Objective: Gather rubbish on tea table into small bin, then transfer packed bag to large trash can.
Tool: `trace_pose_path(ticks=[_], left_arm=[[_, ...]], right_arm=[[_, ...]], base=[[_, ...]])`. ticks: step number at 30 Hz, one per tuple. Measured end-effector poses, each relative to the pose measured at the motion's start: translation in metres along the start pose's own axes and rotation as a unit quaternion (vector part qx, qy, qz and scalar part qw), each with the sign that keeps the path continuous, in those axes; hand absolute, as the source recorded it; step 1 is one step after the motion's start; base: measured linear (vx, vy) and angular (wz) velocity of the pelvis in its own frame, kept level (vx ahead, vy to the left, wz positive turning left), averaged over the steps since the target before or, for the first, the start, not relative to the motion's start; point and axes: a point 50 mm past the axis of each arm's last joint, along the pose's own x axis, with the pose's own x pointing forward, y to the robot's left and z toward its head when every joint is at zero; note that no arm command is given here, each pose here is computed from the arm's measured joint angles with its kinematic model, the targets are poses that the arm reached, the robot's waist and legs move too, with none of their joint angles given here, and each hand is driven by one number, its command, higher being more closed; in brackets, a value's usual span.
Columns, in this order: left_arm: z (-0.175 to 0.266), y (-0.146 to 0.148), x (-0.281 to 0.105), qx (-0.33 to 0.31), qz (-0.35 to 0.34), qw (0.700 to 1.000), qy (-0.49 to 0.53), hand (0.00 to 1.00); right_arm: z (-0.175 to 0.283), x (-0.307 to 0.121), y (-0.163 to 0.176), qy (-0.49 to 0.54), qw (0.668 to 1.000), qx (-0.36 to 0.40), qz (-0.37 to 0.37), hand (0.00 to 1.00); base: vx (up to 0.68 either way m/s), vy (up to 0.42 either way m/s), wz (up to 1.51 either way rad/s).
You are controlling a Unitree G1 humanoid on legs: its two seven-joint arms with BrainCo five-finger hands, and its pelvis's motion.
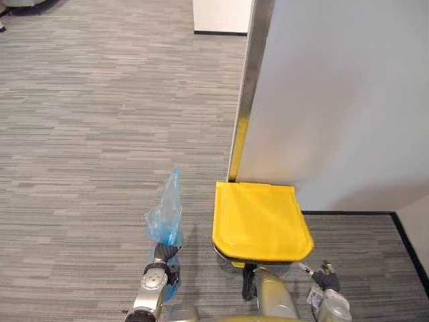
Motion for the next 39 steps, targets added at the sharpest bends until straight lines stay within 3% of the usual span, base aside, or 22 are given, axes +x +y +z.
trace_pose_path(ticks=[9,15,19,23,26,31,39], left_arm=[[0.001,-0.005,-0.008,-0.012,-0.007,1.000,-0.014,1.00],[-0.006,-0.004,-0.013,-0.010,-0.012,1.000,-0.005,1.00],[-0.005,0.000,-0.012,0.001,-0.012,1.000,-0.008,1.00],[0.001,-0.004,-0.011,0.006,-0.021,1.000,-0.020,1.00],[0.017,-0.004,-0.010,0.005,-0.021,0.998,-0.054,1.00],[0.038,-0.012,-0.007,0.014,-0.037,0.994,-0.101,1.00],[0.053,-0.009,-0.002,0.027,-0.043,0.990,-0.131,1.00]], right_arm=[[-0.004,-0.003,0.002,0.008,0.998,0.060,-0.008,0.00],[-0.011,-0.008,0.032,0.020,0.998,0.021,0.050,0.00],[0.001,-0.006,0.069,0.003,0.993,-0.029,0.116,0.00],[0.030,-0.004,0.098,-0.049,0.984,-0.058,0.162,0.00],[0.076,-0.008,0.130,-0.137,0.963,-0.092,0.214,0.00],[0.142,-0.012,0.157,-0.249,0.929,-0.130,0.241,0.00],[0.209,-0.010,0.155,-0.346,0.892,-0.203,0.209,0.00]], base=[[0.14,-0.049,0.08],[-0.09,0.020,0.22],[-0.09,-0.030,0.26],[-0.06,-0.068,0.31],[-0.04,-0.099,0.36],[-0.07,-0.112,0.26],[-0.06,-0.022,0.04]])
